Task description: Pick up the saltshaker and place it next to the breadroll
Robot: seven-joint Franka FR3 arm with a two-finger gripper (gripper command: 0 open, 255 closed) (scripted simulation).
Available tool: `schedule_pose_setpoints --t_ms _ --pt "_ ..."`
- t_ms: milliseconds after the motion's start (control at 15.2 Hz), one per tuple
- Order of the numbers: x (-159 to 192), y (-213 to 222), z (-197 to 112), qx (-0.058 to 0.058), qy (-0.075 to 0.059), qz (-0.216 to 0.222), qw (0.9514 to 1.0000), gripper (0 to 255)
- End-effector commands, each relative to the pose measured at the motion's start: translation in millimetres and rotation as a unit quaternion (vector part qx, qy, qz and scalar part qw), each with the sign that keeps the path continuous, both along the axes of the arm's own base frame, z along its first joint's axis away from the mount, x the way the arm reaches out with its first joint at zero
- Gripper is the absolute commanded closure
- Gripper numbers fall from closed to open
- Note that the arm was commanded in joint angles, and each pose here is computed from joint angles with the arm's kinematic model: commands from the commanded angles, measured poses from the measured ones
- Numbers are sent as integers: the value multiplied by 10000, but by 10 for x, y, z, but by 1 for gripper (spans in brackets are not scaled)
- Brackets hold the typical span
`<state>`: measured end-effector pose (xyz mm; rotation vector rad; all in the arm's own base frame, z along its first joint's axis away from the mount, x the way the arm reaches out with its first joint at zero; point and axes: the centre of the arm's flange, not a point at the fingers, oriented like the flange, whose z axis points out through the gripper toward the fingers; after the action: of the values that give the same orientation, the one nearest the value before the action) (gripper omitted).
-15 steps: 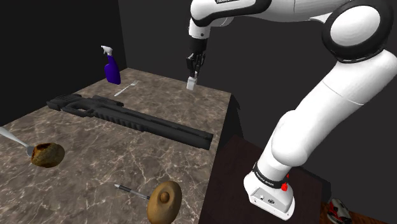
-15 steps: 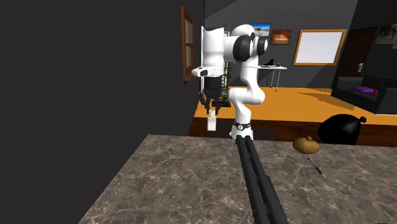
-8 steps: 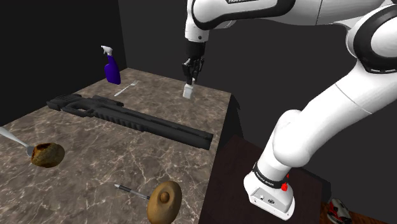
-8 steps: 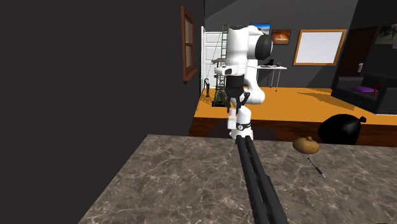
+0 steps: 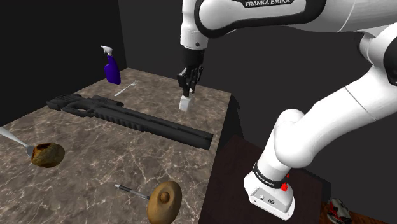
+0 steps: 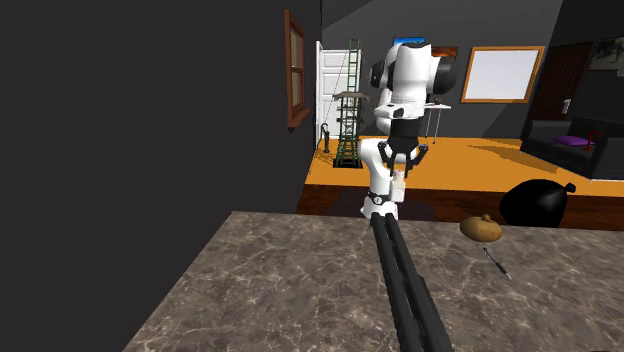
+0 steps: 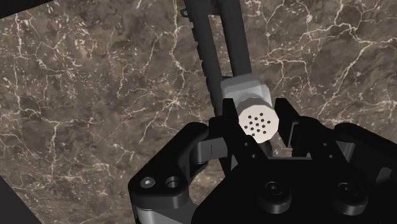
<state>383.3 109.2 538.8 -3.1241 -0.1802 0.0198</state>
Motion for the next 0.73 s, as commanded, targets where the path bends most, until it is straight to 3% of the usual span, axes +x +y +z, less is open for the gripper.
schedule_pose_setpoints --t_ms 0,660 --pt "-125 234 -3 -1 2 -8 10000 255" --pt "-823 1355 -2 -1 2 -8 10000 255"
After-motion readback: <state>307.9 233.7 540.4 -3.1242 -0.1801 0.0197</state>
